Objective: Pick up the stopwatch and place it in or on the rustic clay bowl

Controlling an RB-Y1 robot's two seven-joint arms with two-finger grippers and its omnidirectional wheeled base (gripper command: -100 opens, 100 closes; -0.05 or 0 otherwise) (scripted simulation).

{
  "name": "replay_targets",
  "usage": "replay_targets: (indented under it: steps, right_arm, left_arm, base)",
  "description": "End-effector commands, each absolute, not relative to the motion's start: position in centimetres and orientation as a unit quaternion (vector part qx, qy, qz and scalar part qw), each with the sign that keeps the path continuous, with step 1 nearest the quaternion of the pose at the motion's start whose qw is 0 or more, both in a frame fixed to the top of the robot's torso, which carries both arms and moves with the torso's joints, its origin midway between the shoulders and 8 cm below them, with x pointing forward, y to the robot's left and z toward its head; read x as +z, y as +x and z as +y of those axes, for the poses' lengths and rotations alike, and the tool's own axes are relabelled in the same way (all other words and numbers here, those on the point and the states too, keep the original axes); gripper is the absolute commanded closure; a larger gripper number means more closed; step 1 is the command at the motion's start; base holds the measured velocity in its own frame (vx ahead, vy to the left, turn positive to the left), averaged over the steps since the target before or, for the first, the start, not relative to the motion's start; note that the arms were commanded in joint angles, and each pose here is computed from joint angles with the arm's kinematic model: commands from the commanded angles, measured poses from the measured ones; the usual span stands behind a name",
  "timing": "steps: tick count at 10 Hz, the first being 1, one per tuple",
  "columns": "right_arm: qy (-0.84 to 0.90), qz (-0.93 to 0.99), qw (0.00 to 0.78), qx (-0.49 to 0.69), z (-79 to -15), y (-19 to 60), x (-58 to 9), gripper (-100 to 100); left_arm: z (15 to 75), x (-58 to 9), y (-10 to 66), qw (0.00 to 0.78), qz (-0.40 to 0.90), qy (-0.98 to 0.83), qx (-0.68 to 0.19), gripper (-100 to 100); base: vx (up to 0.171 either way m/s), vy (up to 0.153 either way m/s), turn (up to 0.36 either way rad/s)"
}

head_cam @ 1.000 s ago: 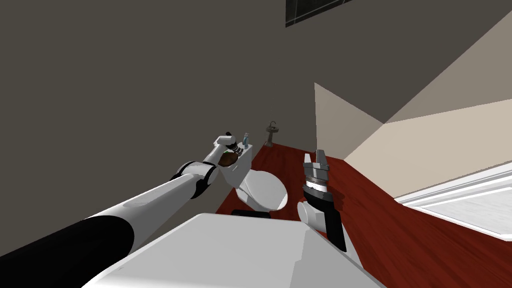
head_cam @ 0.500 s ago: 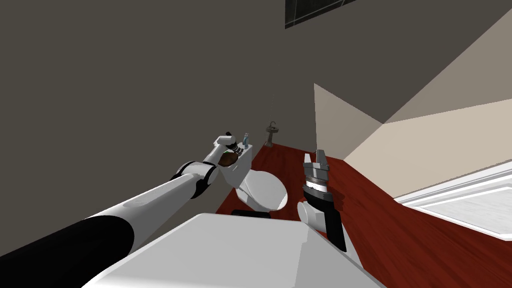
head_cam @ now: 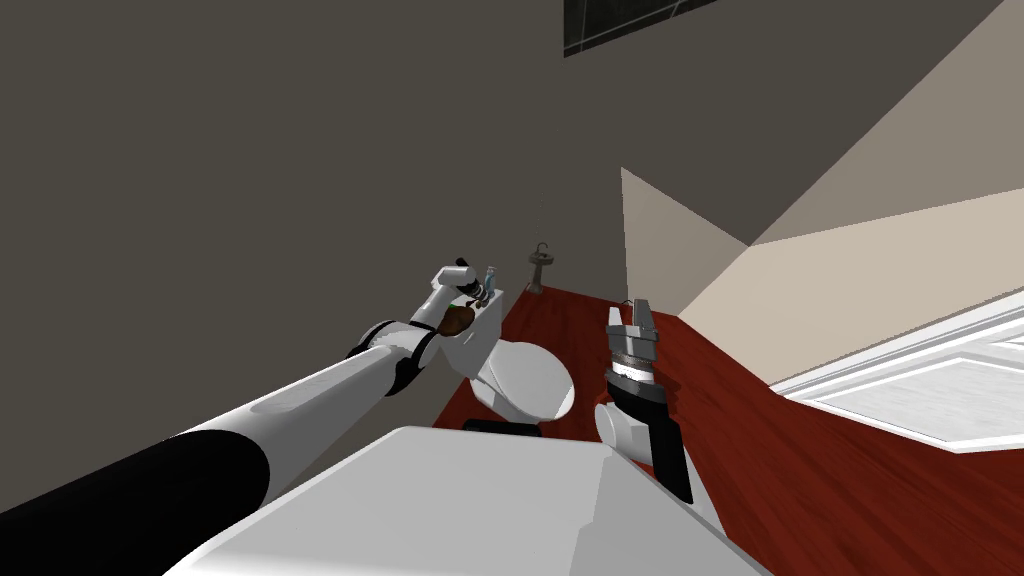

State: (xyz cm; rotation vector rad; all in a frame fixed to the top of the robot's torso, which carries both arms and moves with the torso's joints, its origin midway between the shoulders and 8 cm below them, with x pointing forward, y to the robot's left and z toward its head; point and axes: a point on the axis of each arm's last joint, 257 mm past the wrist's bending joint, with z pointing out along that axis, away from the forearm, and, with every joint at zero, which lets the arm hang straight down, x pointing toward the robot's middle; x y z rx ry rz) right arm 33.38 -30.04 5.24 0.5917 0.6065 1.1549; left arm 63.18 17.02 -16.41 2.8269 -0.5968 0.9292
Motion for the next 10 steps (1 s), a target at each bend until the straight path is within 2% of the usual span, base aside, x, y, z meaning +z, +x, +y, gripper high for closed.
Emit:
replay_targets:
  steps: [1,10]
  right_arm:
    - [0.271,0.278,0.754,0.529,-30.04,33.38,5.24,0]
    - [0.271,0.278,0.754,0.529,-30.04,33.38,5.24,0]
  left_arm:
    - [16.47,-15.79,63.6,0.055,-0.198,0.928,0.31,100]
    - [15.71,-14.93,63.76,0.058,-0.201,0.925,0.318,100]
  base:
    - [0.004,0.008,-0.022]
    - [0.002,0.004,-0.012]
